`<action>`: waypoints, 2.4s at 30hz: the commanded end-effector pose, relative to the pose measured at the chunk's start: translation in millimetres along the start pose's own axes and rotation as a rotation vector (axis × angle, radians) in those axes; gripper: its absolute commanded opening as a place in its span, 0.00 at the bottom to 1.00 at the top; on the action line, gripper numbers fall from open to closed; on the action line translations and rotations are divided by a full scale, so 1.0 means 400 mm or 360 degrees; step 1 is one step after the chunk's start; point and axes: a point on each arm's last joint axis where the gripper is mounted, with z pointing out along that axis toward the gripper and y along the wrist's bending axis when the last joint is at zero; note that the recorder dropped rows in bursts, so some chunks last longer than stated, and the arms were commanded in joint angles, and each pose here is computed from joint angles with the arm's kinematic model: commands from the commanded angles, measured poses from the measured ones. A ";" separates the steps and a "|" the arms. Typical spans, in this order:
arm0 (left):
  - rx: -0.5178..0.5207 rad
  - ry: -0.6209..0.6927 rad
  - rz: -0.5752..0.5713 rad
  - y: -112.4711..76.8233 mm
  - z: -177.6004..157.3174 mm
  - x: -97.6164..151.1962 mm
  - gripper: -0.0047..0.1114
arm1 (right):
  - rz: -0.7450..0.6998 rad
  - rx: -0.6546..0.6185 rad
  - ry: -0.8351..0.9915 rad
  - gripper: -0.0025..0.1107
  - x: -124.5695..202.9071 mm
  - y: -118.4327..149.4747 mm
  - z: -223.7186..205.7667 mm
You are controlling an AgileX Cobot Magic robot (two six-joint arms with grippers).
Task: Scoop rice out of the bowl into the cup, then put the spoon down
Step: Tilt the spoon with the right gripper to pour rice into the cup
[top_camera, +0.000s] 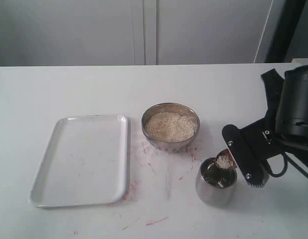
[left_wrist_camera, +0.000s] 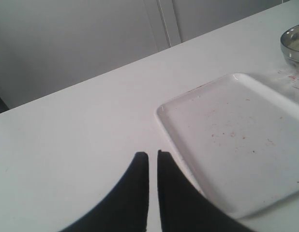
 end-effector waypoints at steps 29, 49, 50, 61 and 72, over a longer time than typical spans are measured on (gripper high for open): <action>0.0003 -0.0010 -0.0013 0.000 0.000 -0.003 0.16 | -0.0300 0.0077 0.0160 0.02 -0.048 -0.009 0.001; 0.0003 -0.0010 -0.0013 0.000 0.000 -0.003 0.16 | -0.0315 0.0190 0.0212 0.02 -0.055 -0.019 -0.015; 0.0003 -0.0010 -0.0013 0.000 0.000 -0.003 0.16 | -0.0311 0.0184 0.0205 0.02 -0.056 -0.018 -0.014; 0.0003 -0.0010 -0.0013 0.000 0.000 -0.003 0.16 | -0.0331 0.0159 0.0190 0.02 -0.064 -0.011 -0.021; 0.0003 -0.0010 -0.0013 0.000 0.000 -0.003 0.16 | -0.0286 0.0162 0.0205 0.02 -0.061 -0.011 -0.021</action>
